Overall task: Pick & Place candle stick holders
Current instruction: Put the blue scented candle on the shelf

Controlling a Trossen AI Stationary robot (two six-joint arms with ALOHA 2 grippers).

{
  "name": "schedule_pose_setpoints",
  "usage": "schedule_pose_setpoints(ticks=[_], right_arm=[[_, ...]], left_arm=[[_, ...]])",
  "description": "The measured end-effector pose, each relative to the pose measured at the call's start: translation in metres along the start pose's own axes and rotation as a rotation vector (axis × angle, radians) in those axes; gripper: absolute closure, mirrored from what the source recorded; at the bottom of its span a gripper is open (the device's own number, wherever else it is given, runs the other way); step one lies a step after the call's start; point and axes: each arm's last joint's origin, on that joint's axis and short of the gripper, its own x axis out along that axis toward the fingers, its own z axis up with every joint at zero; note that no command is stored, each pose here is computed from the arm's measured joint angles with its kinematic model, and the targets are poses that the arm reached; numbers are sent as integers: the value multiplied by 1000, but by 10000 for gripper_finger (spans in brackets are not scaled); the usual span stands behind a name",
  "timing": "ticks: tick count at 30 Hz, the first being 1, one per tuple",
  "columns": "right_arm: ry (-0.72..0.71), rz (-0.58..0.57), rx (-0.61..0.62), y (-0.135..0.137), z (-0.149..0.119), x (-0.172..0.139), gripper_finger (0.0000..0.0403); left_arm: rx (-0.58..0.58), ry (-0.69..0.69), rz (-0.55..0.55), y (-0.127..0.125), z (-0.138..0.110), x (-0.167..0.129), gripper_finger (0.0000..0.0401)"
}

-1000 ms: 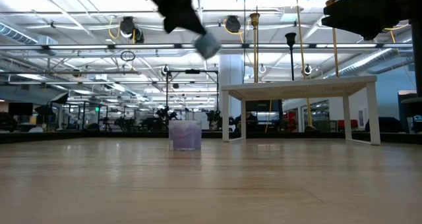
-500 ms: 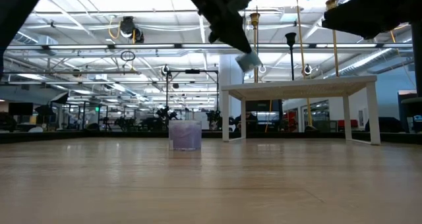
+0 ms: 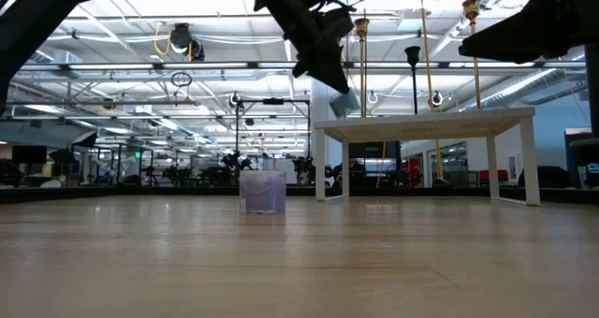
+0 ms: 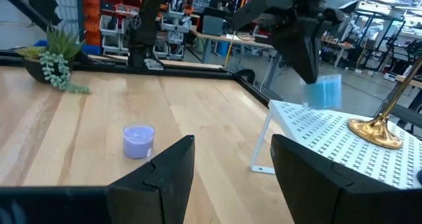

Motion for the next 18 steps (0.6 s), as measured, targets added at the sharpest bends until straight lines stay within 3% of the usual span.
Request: schedule_pose_setpoints(ticks=[5, 18], right_arm=[[0, 0, 8, 0, 0, 0, 206], [8, 2, -8, 0, -4, 0, 206]], left_arm=[[-4, 10, -56, 0, -2, 6, 393], [84, -69, -51, -4, 4, 15, 384]])
